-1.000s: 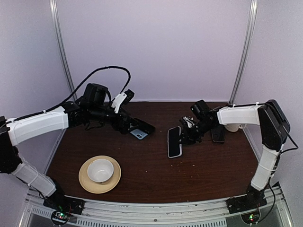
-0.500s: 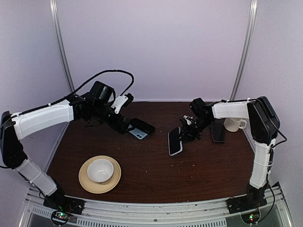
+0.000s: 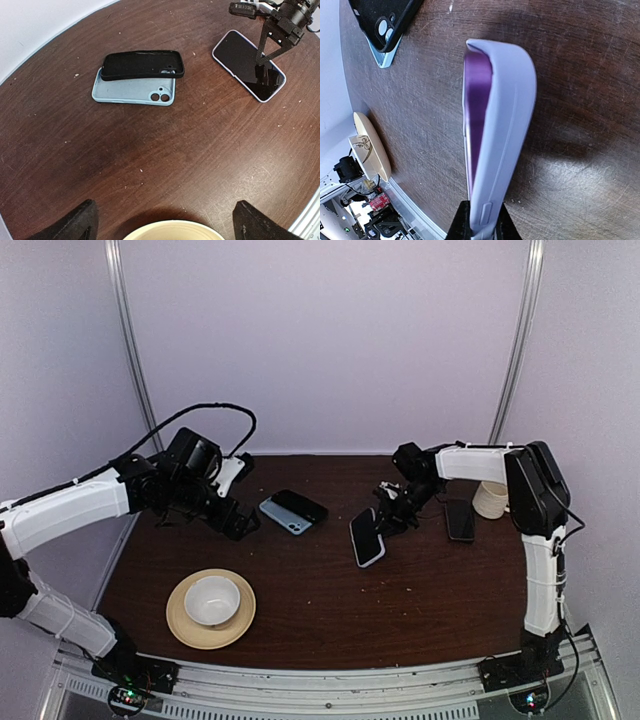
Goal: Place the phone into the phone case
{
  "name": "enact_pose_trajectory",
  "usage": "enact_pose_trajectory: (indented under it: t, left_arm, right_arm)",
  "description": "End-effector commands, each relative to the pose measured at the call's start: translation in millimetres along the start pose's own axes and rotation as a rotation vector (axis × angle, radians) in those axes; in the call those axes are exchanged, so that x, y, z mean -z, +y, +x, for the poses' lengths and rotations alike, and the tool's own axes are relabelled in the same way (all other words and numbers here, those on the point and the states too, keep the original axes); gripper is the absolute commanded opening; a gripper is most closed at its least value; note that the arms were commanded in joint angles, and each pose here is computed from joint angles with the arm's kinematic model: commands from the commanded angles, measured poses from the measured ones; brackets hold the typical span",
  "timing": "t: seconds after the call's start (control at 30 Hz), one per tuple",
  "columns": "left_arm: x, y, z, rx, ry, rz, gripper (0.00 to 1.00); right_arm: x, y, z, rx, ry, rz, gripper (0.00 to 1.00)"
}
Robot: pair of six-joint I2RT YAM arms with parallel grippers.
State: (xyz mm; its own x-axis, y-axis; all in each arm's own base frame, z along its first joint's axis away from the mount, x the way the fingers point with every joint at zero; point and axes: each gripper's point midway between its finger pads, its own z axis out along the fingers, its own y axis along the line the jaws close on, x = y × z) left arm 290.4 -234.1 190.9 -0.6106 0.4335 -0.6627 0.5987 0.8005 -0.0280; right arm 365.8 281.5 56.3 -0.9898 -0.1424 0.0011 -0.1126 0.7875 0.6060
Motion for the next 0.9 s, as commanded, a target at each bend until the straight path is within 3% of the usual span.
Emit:
enact_pose_trajectory:
  t: [0.0, 0.47, 0.87]
  left_arm:
    - [-13, 1, -10, -0.034, -0.006, 0.000, 0.97]
    - [-30, -11, -20, -0.104, -0.029, 0.073, 0.97]
    - [-25, -9, -14, -0.117, -0.019, 0.086, 0.98]
  right_arm:
    - [-8, -38, -24, 0.015, -0.083, 0.167, 0.10]
    - [-10, -68, -18, -0.038, -0.080, 0.286, 0.28]
    - [-5, -58, -10, -0.084, -0.125, 0.292, 0.33]
